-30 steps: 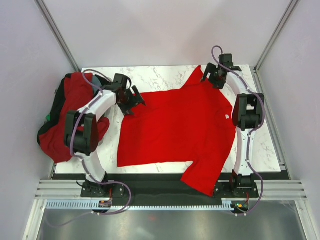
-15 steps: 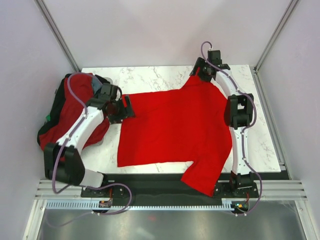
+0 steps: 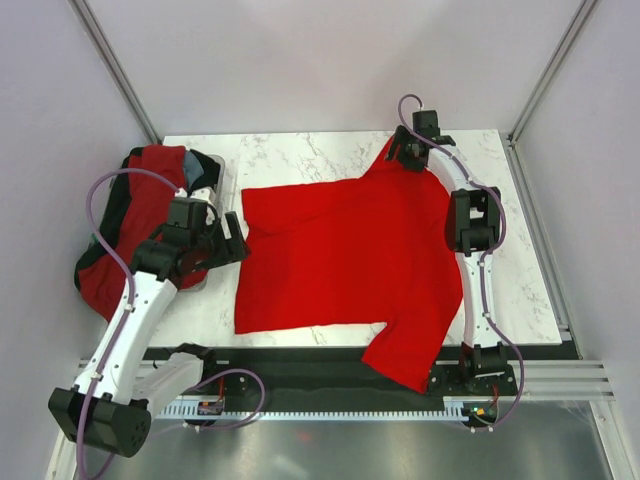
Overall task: Fold and stack the t-shirts
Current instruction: Flatten the tshirt out
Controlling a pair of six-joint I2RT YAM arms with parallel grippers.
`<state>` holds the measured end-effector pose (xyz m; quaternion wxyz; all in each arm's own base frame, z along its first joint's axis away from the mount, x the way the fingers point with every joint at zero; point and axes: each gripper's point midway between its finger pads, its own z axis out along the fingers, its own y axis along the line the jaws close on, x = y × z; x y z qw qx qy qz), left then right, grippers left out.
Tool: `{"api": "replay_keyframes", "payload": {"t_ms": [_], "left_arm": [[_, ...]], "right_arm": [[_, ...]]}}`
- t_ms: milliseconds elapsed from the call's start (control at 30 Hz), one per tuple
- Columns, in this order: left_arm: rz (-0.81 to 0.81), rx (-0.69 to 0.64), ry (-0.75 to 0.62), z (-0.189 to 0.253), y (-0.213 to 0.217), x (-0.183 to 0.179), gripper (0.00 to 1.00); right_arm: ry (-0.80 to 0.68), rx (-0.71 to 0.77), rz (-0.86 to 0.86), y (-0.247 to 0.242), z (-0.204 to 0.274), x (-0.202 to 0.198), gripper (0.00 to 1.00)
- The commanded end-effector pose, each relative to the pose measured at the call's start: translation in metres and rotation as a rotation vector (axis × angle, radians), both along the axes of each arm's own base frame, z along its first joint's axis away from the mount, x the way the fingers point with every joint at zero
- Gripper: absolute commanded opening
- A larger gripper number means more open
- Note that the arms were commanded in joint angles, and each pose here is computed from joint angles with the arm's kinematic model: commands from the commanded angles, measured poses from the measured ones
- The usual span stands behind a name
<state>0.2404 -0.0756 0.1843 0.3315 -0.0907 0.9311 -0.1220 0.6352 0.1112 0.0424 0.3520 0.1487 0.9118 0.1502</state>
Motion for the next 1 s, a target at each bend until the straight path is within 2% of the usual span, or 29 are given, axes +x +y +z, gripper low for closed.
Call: {"api": "replay_keyframes", "payload": {"t_ms": [0, 100, 233, 267, 333, 433, 567, 667, 700, 767, 800, 833, 867, 900, 933, 967], "left_arm": [[-0.001, 0.097, 0.014, 0.010, 0.018, -0.014, 0.87], [-0.018, 0.080, 0.018, 0.019, 0.015, -0.023, 0.86], [-0.009, 0.096, 0.028, 0.038, 0.022, -0.037, 0.87], [-0.013, 0.096, 0.039, 0.039, 0.022, -0.040, 0.87], [-0.011, 0.108, 0.051, 0.045, 0.022, -0.043, 0.87], [-0.011, 0.121, 0.040, 0.036, 0.024, -0.044, 0.88], [-0.016, 0.104, 0.013, 0.033, 0.022, -0.046, 0.88], [-0.013, 0.104, 0.010, 0.031, 0.022, -0.045, 0.88], [-0.011, 0.103, 0.009, 0.030, 0.022, -0.044, 0.88], [-0.004, 0.098, 0.016, 0.026, 0.021, -0.042, 0.88], [-0.001, 0.091, 0.029, 0.023, 0.020, -0.042, 0.88], [0.005, 0.081, 0.032, 0.021, 0.018, -0.039, 0.88], [0.008, 0.072, 0.039, 0.019, 0.016, -0.038, 0.88], [0.005, 0.059, 0.051, 0.016, 0.013, -0.038, 0.88], [0.008, 0.043, 0.058, 0.013, 0.010, -0.035, 0.88], [0.004, 0.030, 0.073, 0.007, 0.007, -0.034, 0.88]], "right_arm": [[-0.074, -0.023, -0.011, -0.004, 0.017, 0.016, 0.75], [-0.069, -0.012, -0.006, -0.002, 0.012, 0.016, 0.72], [-0.055, -0.005, 0.000, 0.000, 0.003, 0.014, 0.58], [-0.054, -0.003, 0.000, 0.001, 0.003, 0.014, 0.48], [-0.052, 0.001, 0.005, 0.001, 0.002, 0.013, 0.35], [-0.058, 0.011, 0.001, 0.003, 0.007, 0.012, 0.21], [-0.134, 0.109, 0.018, 0.028, 0.038, 0.025, 0.19], [-0.230, 0.297, 0.059, 0.071, 0.064, 0.039, 0.19], [-0.326, 0.396, 0.142, 0.098, 0.088, 0.045, 0.21], [-0.391, 0.565, 0.187, 0.131, 0.108, 0.045, 0.37], [-0.487, 0.619, 0.273, 0.155, 0.134, 0.042, 0.59], [-0.480, 0.620, 0.281, 0.162, 0.124, 0.045, 0.98], [-0.519, 0.615, 0.299, 0.166, 0.146, 0.047, 0.98], [-0.493, 0.610, 0.291, 0.165, 0.140, 0.046, 0.98], [-0.512, 0.610, 0.288, 0.161, 0.160, 0.043, 0.98], [-0.456, 0.596, 0.259, 0.153, 0.137, 0.038, 0.98]]}}
